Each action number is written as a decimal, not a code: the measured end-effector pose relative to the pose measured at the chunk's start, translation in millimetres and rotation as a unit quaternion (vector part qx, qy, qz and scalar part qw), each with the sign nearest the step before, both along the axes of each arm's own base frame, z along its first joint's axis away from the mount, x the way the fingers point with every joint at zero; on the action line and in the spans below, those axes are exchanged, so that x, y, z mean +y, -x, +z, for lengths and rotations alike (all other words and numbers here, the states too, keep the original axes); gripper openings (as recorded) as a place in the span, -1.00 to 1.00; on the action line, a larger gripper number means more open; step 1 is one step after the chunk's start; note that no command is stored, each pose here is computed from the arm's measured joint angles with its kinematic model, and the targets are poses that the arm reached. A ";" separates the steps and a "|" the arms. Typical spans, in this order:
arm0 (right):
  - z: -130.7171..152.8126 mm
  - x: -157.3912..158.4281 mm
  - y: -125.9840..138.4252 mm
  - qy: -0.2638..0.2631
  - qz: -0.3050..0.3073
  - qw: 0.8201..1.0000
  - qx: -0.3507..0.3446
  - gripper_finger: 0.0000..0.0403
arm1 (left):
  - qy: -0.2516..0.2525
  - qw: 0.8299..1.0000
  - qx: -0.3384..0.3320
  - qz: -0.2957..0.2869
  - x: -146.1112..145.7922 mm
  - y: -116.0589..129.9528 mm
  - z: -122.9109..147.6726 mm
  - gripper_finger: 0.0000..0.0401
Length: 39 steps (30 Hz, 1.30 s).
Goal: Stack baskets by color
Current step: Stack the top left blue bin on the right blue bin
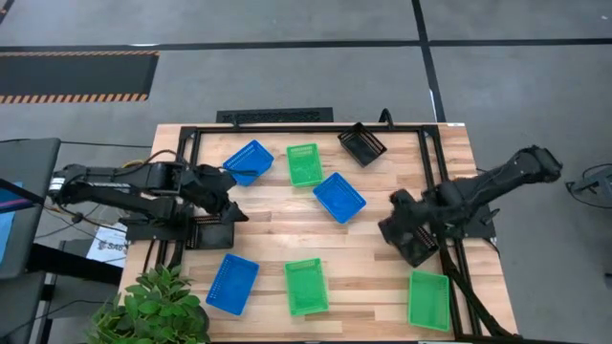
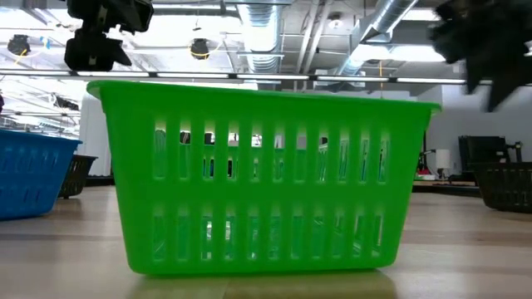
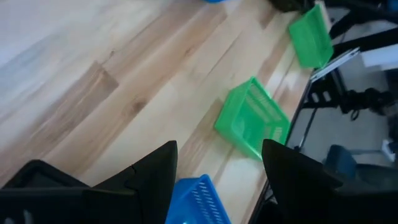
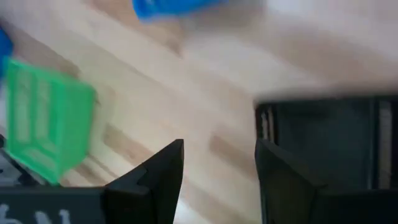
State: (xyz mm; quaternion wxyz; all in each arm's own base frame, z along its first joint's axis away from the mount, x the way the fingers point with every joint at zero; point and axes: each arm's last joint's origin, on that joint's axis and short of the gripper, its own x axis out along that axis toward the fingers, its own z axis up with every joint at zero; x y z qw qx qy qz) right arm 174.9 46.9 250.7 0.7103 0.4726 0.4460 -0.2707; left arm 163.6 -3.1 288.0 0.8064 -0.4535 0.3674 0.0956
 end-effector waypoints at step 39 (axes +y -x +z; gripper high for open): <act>49.5 -82.0 -259.9 0.235 0.286 0.927 -0.061 0.10 | -0.255 0.920 0.153 0.254 79.1 31.3 -0.7 0.07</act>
